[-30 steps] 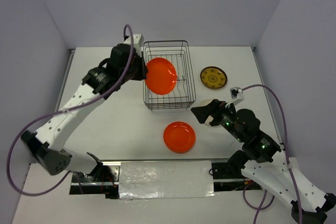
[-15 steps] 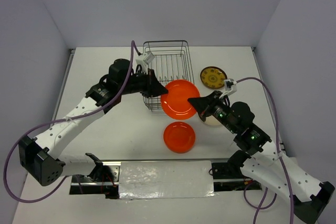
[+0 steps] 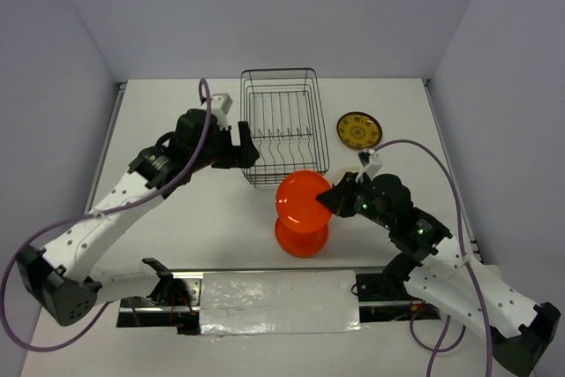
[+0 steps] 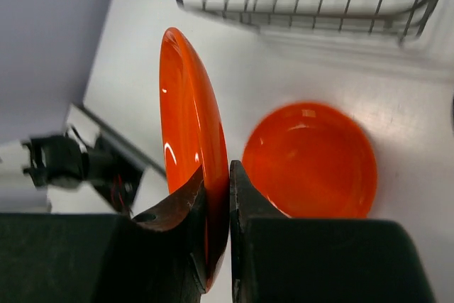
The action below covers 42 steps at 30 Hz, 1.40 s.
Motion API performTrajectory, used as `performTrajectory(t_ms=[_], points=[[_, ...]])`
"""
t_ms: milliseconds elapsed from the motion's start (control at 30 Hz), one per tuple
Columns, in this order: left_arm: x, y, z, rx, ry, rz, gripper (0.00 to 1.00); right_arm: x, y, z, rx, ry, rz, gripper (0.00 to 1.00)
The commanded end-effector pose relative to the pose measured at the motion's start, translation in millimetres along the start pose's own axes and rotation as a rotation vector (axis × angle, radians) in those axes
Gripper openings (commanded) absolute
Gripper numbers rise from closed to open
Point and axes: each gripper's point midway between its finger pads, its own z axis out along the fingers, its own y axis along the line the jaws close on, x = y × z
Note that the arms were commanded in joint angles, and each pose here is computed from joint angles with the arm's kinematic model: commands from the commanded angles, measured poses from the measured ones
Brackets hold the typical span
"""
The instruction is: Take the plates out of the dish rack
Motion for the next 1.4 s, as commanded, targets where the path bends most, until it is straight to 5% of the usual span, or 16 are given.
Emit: performTrajectory(t_ms=[0, 567, 667, 733, 767, 1067, 1367], points=[[-2.2, 37.5, -40.7, -0.150, -0.097, 0.035, 0.99, 55.5, -0.3, -4.9, -0.115, 0.211, -0.038, 0.04], [65.5, 60.6, -55.1, -0.090, 0.001, 0.161, 1.00, 92.7, -67.2, 40.4, 0.015, 0.291, -0.005, 0.18], [67.9, 56.8, -53.0, -0.069, 0.014, 0.159, 0.99, 93.5, -77.3, 43.6, 0.055, 0.307, -0.007, 0.61], [68.5, 59.4, -54.2, -0.080, 0.009, 0.155, 1.00, 92.1, -87.1, 42.1, 0.119, 0.307, -0.016, 0.76], [66.6, 59.3, -57.2, -0.080, -0.008, 0.148, 0.99, 91.3, -92.1, 41.0, 0.147, 0.308, -0.030, 1.00], [50.0, 86.9, -77.0, -0.241, -0.118, 0.077, 0.99, 107.5, -107.8, 36.5, 0.253, 0.444, -0.060, 1.00], [45.4, 104.0, -84.7, -0.349, -0.147, 0.038, 1.00, 63.3, -85.3, 12.9, 0.246, 0.265, -0.067, 1.00]])
